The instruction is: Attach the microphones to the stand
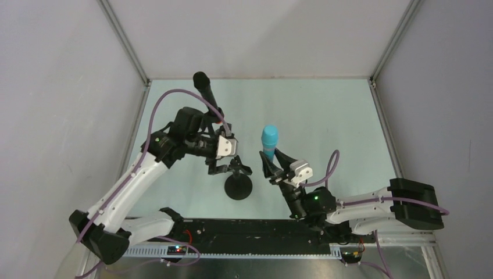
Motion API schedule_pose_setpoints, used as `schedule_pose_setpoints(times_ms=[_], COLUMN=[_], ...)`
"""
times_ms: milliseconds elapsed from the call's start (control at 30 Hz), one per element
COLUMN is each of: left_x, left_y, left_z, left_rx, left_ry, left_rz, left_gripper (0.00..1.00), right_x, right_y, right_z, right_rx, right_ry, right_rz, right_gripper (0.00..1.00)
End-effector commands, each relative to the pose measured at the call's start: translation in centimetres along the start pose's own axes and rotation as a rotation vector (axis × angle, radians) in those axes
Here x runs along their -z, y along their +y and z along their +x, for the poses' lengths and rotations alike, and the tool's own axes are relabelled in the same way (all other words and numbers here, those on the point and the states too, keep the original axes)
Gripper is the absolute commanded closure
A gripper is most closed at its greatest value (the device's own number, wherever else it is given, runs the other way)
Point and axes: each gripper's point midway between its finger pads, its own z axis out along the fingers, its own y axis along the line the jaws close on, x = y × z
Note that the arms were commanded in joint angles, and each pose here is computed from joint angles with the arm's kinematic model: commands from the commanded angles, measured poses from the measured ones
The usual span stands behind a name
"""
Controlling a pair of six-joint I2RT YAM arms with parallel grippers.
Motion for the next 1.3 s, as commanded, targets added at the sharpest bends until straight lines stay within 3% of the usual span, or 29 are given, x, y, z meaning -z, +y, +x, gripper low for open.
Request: schedule_pose_setpoints(times_ms=[0,200,300,467,500,533,567,600,633,933,1100,1267], left_x=[1.7,3.4,3.5,2.7,2.3,2.1,1.6,1.4,1.1,0.7,0.4,-0.2], left_y=[-0.3,-0.1,0.2,0.6,0.5,0.5,0.5,0.6,0.6,-1.3,-0.8,-1.1], left_z=[-0.3,1.5,3.9,7.6,8.0,8.1,8.2,7.8,7.8,6.7,5.2,4.0], left_rx=[-0.153,-0.211,-0.280,-0.278,-0.276,-0.286,-0.275,-0.265,-0.248,-0.223,-0.094,-0.071], left_ry=[0.012,0.105,0.191,0.320,0.326,0.326,0.323,0.313,0.309,0.221,0.156,0.085], left_rz=[-0.067,-0.126,-0.136,-0.103,-0.085,-0.072,-0.055,-0.052,-0.039,-0.016,-0.057,-0.033], left_gripper=[0.00,0.00,0.01,0.04,0.05,0.05,0.05,0.05,0.06,0.13,0.14,0.14], right_x=[1.4,3.0,3.2,4.1,4.3,4.9,4.8,5.6,5.4,8.2,7.4,5.2], right_y=[-2.3,-1.4,-0.5,-1.2,-1.6,-1.8,-1.5,-1.4,-0.4,2.8,3.2,2.2], right_z=[0.2,1.4,1.8,4.7,4.8,6.1,5.6,7.1,6.2,7.3,8.1,8.6], right_rx=[-0.010,-0.043,-0.106,-0.095,-0.153,-0.092,-0.202,-0.142,-0.267,-0.157,-0.131,-0.180], right_ry=[0.032,0.095,0.113,0.227,0.239,0.291,0.288,0.353,0.357,0.421,0.419,0.396], right_rz=[0.083,0.086,0.076,0.140,0.170,0.162,0.154,0.121,0.079,-0.171,-0.150,-0.078], right_gripper=[1.00,1.00,1.00,1.00,1.00,1.00,1.00,1.00,1.00,1.00,1.00,1.00])
